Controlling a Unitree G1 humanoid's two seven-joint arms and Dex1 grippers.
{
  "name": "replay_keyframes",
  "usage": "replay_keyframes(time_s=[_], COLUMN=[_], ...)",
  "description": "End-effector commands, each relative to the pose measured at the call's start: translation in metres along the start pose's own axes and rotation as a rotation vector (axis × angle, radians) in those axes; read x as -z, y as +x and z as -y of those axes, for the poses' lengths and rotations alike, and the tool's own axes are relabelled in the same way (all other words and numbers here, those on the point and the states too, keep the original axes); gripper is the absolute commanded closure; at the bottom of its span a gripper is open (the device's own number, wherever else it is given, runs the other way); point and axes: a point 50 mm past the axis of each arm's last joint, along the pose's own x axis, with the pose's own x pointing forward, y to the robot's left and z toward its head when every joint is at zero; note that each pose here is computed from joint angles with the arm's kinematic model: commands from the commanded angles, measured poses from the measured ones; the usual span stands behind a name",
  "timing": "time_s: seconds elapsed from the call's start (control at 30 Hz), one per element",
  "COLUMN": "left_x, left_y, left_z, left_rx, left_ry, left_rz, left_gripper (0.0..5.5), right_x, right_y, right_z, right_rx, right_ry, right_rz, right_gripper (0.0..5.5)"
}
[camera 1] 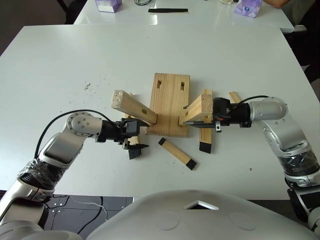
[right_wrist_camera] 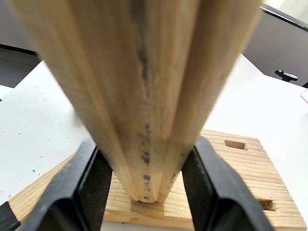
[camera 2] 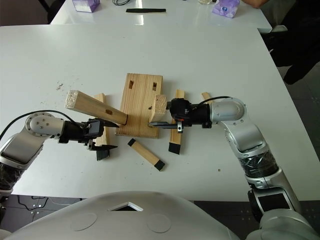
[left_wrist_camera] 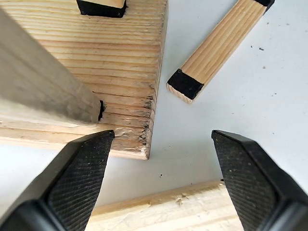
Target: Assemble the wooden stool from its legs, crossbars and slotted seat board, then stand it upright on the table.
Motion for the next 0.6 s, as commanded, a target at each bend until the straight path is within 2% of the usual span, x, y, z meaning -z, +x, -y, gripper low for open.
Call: replay_keyframes(time_s=[0.03, 0.17, 0.4, 0.6], left_x=[0.035, 0.034, 0.025, 0.004], left_y=[0.0, 0.0, -0.004, -0.036], left_z=[0.011, 0.009, 0.005, -0.006], left_rx=[0.027, 0.025, 0.01, -0.029], left_ry=[-0.146, -0.144, -0.142, -0.202], left_rz=[-0.173, -0.169, -0.113, 0.039], left_gripper=[1.73, 1.73, 1.73, 1.73], right_x=[-0.008, 0.002, 0.016, 0.036], right_y=[0.001, -0.001, -0.001, -0.005], right_z=[0.011, 0.022, 0.008, -0.003], right_rx=[0.01, 0.081, -0.001, -0.071], right_ry=[0.12, 0.218, 0.182, 0.102], right_rz=[0.126, 0.121, 0.016, -0.12], right_gripper=[3.51, 3.51, 3.51, 3.51])
